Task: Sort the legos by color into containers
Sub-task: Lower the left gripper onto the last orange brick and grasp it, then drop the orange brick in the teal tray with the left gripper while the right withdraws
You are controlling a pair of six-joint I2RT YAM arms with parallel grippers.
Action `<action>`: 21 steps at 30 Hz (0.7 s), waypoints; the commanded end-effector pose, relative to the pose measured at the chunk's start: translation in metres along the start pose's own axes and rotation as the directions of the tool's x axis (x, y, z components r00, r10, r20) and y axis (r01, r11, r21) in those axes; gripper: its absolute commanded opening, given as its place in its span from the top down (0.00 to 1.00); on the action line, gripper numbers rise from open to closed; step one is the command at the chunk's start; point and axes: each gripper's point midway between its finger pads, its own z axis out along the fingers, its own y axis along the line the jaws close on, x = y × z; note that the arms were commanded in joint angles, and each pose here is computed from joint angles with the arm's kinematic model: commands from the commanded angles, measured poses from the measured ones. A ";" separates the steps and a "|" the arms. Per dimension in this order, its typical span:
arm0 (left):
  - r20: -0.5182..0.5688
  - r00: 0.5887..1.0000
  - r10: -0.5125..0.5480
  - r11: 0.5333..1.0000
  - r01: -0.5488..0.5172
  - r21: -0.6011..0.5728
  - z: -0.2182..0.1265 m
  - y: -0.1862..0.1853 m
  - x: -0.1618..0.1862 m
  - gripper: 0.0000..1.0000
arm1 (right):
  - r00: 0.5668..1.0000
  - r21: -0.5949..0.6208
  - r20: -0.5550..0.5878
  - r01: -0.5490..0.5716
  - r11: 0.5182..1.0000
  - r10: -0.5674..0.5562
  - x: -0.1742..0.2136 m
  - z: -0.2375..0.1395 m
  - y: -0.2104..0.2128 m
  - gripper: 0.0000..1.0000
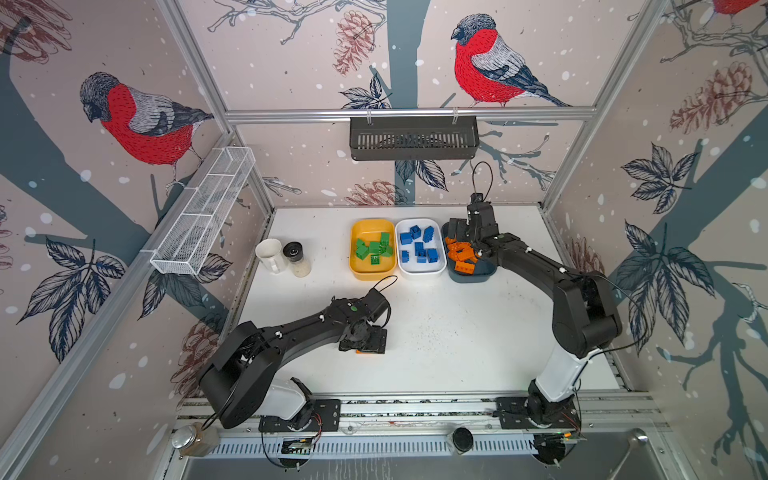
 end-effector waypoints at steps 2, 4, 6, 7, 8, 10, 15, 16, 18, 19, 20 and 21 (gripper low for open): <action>-0.034 0.999 0.009 0.998 -0.011 -0.066 0.001 0.006 0.009 0.18 | 0.999 -0.002 0.046 -0.009 1.000 0.009 -0.011 -0.003 0.001 0.00; -0.053 0.998 0.013 0.998 -0.016 -0.060 0.004 0.003 0.013 0.21 | 0.999 -0.004 0.046 -0.007 1.000 0.008 -0.012 -0.003 0.001 0.00; -0.059 0.998 0.011 0.999 -0.014 -0.050 0.007 0.000 0.015 0.26 | 0.999 -0.007 0.046 -0.009 1.000 0.009 -0.012 -0.002 0.002 0.00; -0.055 0.998 0.007 0.999 -0.009 -0.052 0.008 0.000 0.014 0.28 | 0.999 -0.010 0.047 -0.009 1.000 0.009 -0.012 -0.002 0.003 0.00; -0.053 0.999 0.002 0.999 -0.005 -0.054 0.009 0.000 0.014 0.30 | 0.999 -0.011 0.046 -0.010 1.000 0.011 -0.012 -0.002 0.003 0.00; -0.050 0.999 -0.006 0.998 0.003 -0.069 0.011 0.001 0.013 0.34 | 0.999 -0.011 0.044 -0.013 1.000 0.013 -0.011 -0.002 0.003 0.00; -0.015 1.000 -0.023 0.994 0.021 -0.104 0.010 0.006 0.006 0.38 | 0.999 -0.002 0.038 0.000 1.000 0.000 -0.007 -0.002 0.001 0.00; -0.013 1.000 -0.027 0.994 0.025 -0.102 0.011 0.006 0.005 0.38 | 0.999 0.002 0.039 0.002 1.000 -0.002 -0.007 -0.003 0.000 0.00; -0.013 0.999 -0.031 0.995 0.030 -0.095 0.013 0.003 0.004 0.36 | 0.999 0.005 0.036 0.004 1.000 -0.004 -0.006 -0.004 -0.001 0.00; -0.012 0.999 -0.031 0.995 0.030 -0.091 0.015 0.002 0.003 0.35 | 0.999 0.003 0.039 0.006 1.000 -0.006 -0.006 -0.005 -0.001 0.00; -0.011 0.999 -0.033 0.996 0.032 -0.087 0.016 0.001 0.002 0.35 | 0.999 0.003 0.039 0.007 1.000 -0.007 -0.006 -0.005 -0.001 0.00; -0.008 0.999 -0.032 0.996 0.031 -0.079 0.017 -0.001 0.000 0.36 | 0.999 0.005 0.040 0.007 1.000 -0.007 -0.006 -0.006 -0.002 0.00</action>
